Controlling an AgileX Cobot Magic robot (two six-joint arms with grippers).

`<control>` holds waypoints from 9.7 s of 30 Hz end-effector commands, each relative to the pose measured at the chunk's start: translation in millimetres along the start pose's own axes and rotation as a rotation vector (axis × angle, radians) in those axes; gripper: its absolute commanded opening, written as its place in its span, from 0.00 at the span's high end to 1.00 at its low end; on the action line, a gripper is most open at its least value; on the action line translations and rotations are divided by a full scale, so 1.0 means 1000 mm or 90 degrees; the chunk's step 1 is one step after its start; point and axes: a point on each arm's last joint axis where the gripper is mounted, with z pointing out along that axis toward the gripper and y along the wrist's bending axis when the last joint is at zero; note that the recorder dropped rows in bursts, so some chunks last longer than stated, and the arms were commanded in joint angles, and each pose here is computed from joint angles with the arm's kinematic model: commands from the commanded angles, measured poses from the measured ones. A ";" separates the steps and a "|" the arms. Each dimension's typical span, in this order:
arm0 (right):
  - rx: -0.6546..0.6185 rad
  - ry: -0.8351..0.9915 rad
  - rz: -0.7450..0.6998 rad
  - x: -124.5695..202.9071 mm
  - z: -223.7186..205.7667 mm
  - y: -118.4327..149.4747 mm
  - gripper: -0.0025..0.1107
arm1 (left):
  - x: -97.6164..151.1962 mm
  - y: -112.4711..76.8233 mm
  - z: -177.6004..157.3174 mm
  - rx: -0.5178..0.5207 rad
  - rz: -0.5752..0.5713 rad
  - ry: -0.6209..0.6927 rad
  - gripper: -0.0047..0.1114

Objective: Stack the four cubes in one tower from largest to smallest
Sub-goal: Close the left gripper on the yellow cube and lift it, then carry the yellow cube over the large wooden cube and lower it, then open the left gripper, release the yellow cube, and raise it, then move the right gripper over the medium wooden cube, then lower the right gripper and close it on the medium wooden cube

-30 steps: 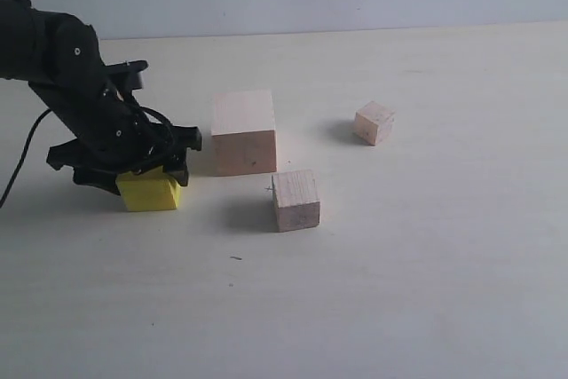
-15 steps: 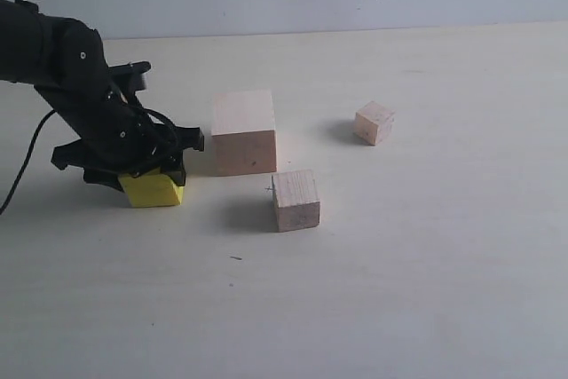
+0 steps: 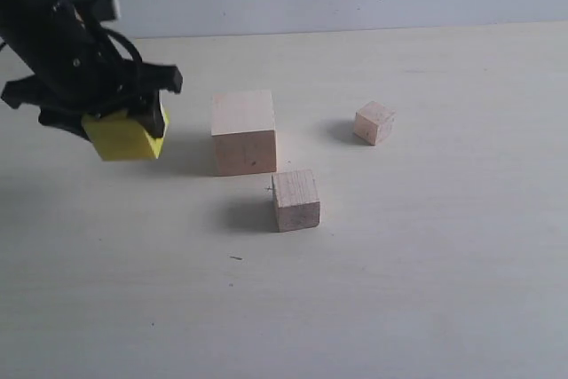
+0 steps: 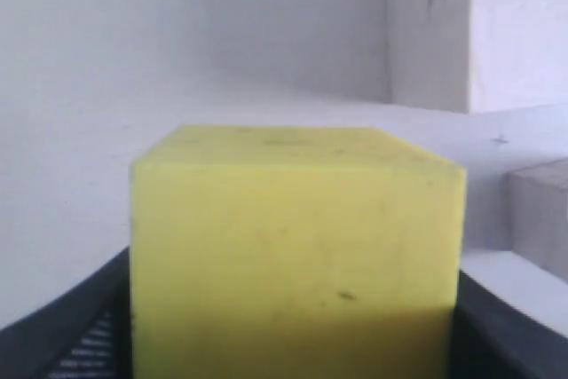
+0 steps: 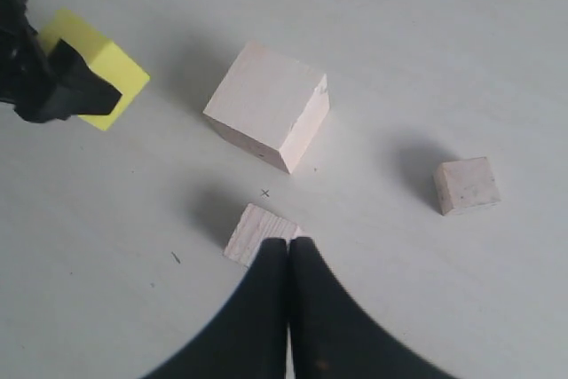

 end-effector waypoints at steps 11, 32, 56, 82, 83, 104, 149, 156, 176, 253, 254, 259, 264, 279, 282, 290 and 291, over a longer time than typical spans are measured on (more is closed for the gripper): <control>-0.007 -0.012 -0.002 -0.002 -0.004 0.002 0.98 | -0.042 -0.035 -0.066 0.106 -0.105 -0.051 0.96; -0.011 0.007 -0.001 0.001 -0.004 0.003 0.98 | -0.072 -0.090 0.018 0.069 -0.045 0.013 0.96; -0.011 0.006 -0.003 0.000 -0.004 0.003 0.98 | -0.078 -0.099 0.056 0.020 -0.059 0.043 0.96; -0.011 0.006 -0.006 0.000 -0.004 0.003 0.98 | -0.074 -0.103 0.051 0.042 -0.068 0.063 0.30; -0.011 0.007 -0.005 0.001 -0.004 0.003 0.98 | -0.074 -0.103 0.051 0.042 -0.068 0.063 0.30; -0.014 0.018 -0.006 0.002 -0.004 0.003 0.98 | -0.074 -0.102 0.033 0.042 -0.062 0.052 0.31; -0.014 0.018 -0.006 0.002 -0.004 0.003 0.98 | -0.070 -0.035 -0.002 -0.100 0.004 0.008 0.96; -0.014 0.017 -0.006 0.002 -0.004 0.003 0.98 | -0.061 -0.042 0.020 -0.010 -0.014 0.062 0.96; -0.014 0.018 -0.006 0.002 -0.004 0.003 0.98 | -0.066 -0.049 0.034 0.040 -0.018 0.047 0.96; 0.050 0.174 0.135 0.052 0.145 0.045 0.65 | 0.109 0.021 -0.124 0.178 0.114 -0.512 0.96; 0.048 0.174 0.134 0.051 0.147 0.046 0.59 | 0.109 0.021 -0.124 0.178 0.114 -0.512 0.96; 0.034 0.188 0.154 0.053 0.161 0.049 0.41 | 0.109 0.022 -0.124 0.177 0.114 -0.510 0.96; 0.030 0.214 0.178 0.059 0.179 0.049 0.39 | 0.110 0.022 -0.124 0.176 0.114 -0.507 0.96; 0.078 0.219 0.231 0.045 0.202 0.044 0.39 | 0.112 0.023 -0.125 0.180 0.106 -0.500 0.96; 0.142 0.229 0.213 0.039 0.195 0.037 0.39 | 0.114 0.023 -0.128 0.182 0.106 -0.505 0.96; 0.161 0.246 0.236 0.040 0.200 0.035 0.39 | 0.114 0.023 -0.129 0.183 0.106 -0.507 0.96; 0.158 0.250 0.241 0.041 0.203 0.036 0.39 | 0.114 0.023 -0.129 0.183 0.106 -0.507 0.96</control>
